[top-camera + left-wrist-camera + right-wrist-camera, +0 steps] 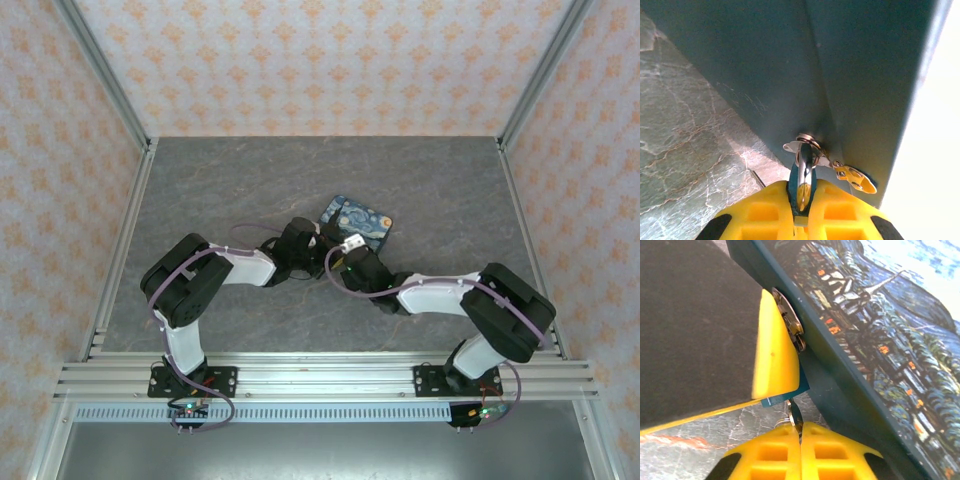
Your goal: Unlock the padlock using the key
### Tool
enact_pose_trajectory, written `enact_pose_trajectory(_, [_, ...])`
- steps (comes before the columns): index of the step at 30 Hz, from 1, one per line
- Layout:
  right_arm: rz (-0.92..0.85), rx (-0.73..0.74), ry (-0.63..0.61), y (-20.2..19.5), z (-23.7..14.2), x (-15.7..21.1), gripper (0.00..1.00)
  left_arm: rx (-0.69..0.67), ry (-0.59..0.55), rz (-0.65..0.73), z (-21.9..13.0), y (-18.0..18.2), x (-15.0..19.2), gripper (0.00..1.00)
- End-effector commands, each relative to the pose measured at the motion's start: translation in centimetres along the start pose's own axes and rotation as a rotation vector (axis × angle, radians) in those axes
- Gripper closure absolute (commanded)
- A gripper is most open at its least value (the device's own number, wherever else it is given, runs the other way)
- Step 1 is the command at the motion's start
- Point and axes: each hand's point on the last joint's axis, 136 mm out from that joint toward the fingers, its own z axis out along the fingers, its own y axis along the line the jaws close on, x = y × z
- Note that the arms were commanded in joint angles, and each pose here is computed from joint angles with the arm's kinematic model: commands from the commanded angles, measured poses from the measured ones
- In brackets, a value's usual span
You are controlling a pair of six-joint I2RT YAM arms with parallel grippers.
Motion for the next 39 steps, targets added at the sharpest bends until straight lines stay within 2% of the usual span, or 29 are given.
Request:
enact_pose_trajectory(1, [0.157, -0.064, -0.111, 0.2, -0.4, -3.9, 0.98, -0.039, 0.056, -0.015, -0.1, 1.4, 1.5, 1.00])
enact_pose_trajectory(4, [0.268, -0.163, -0.117, 0.3, -0.9, -4.2, 1.00, -0.044, 0.056, -0.017, -0.1, 1.7, 1.5, 1.00])
enact_pose_trajectory(5, [0.290, -0.206, -0.113, 0.6, -1.2, -4.3, 0.95, -0.050, 0.054, -0.016, -0.1, 1.9, 1.5, 1.00])
enact_pose_trajectory(7, [0.313, -0.244, -0.109, 0.9, -1.9, -4.4, 0.78, -0.056, 0.050, -0.015, 0.1, 2.1, 1.4, 1.00])
enact_pose_trajectory(8, [0.337, -0.255, -0.107, 0.8, -2.3, -4.4, 0.73, -0.059, 0.045, -0.015, 0.2, 2.2, 1.3, 1.00])
enact_pose_trajectory(14, [0.502, -0.293, -0.126, -0.4, -4.6, -4.1, 0.56, -0.081, 0.031, -0.013, 0.2, 3.2, 1.1, 1.00])
enact_pose_trajectory(18, [0.603, -0.328, -0.112, -0.1, -4.7, -3.6, 0.53, -0.100, 0.026, 0.012, -0.3, 3.5, 1.2, 1.00])
enact_pose_trajectory(21, [0.666, -0.355, -0.100, 0.4, -4.4, -3.1, 0.52, -0.113, 0.018, 0.034, -1.0, 3.6, 1.3, 0.91])
enact_pose_trajectory(27, [0.752, -0.394, -0.068, 1.2, -3.2, -2.1, 0.52, -0.114, 0.004, 0.061, -2.2, 3.4, 1.4, 0.61])
enact_pose_trajectory(31, [0.779, -0.423, -0.040, 1.9, -2.5, -1.7, 0.52, -0.122, -0.023, 0.085, -3.6, 3.2, 1.3, 0.47])
enact_pose_trajectory(36, [0.781, -0.438, -0.032, 2.2, -2.7, -1.6, 0.52, -0.129, -0.083, 0.116, -6.0, 2.4, 0.5, 0.37])
enact_pose_trajectory(39, [0.795, -0.452, -0.052, 2.1, -3.7, -2.0, 0.52, -0.126, -0.118, 0.135, -7.4, 1.4, -0.6, 0.35])
